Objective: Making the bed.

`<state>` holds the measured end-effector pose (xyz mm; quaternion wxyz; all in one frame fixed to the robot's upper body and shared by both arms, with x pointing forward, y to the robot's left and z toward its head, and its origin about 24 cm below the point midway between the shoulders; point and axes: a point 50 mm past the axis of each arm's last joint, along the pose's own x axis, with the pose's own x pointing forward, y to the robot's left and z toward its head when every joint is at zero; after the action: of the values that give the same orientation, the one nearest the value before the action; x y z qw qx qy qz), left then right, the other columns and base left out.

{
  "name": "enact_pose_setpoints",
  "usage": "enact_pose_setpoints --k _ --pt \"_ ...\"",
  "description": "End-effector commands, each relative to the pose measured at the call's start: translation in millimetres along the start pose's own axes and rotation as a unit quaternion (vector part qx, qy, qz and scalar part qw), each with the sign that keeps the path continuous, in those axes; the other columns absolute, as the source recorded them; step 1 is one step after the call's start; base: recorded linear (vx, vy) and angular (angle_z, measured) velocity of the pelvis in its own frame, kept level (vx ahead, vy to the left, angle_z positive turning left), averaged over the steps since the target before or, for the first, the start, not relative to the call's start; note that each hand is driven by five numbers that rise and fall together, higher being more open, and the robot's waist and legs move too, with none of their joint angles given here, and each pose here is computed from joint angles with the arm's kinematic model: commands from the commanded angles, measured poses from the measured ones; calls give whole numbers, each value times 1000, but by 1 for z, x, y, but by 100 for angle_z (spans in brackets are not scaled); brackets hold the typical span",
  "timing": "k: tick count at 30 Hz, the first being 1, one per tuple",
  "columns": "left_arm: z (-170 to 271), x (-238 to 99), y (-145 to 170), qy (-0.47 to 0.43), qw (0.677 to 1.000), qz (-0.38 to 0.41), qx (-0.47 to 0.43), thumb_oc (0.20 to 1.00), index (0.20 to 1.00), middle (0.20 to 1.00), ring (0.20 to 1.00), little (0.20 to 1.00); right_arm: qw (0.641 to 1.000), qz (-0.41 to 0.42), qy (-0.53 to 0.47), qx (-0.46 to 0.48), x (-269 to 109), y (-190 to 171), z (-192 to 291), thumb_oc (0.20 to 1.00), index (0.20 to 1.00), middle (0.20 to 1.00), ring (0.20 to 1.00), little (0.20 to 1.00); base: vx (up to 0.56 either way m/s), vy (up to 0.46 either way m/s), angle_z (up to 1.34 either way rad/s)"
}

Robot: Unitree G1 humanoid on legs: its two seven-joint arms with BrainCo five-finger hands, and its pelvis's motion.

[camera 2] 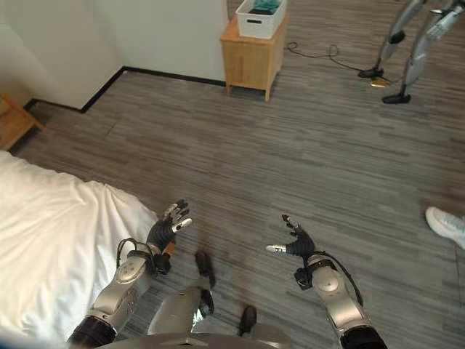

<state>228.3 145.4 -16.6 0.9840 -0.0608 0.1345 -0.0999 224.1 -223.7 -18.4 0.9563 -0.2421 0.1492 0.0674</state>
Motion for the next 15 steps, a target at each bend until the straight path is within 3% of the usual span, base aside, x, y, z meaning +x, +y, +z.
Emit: enact_pose_setpoints --k 1,8,15 --pt "30 -6 18 -71 996 35 31 1000 1000 1000 1000 1000 996 -18 -89 -13 5 -8 37 1000 1000 1000 1000 1000 741 246 5" --pt "62 2 25 -118 988 49 88 1000 1000 1000 1000 1000 995 -45 -94 -4 7 -5 42 1000 1000 1000 1000 1000 414 266 -14" --pt "80 12 21 -160 980 67 100 1000 1000 1000 1000 1000 994 -59 -92 24 3 -10 40 1000 1000 1000 1000 1000 391 94 106"
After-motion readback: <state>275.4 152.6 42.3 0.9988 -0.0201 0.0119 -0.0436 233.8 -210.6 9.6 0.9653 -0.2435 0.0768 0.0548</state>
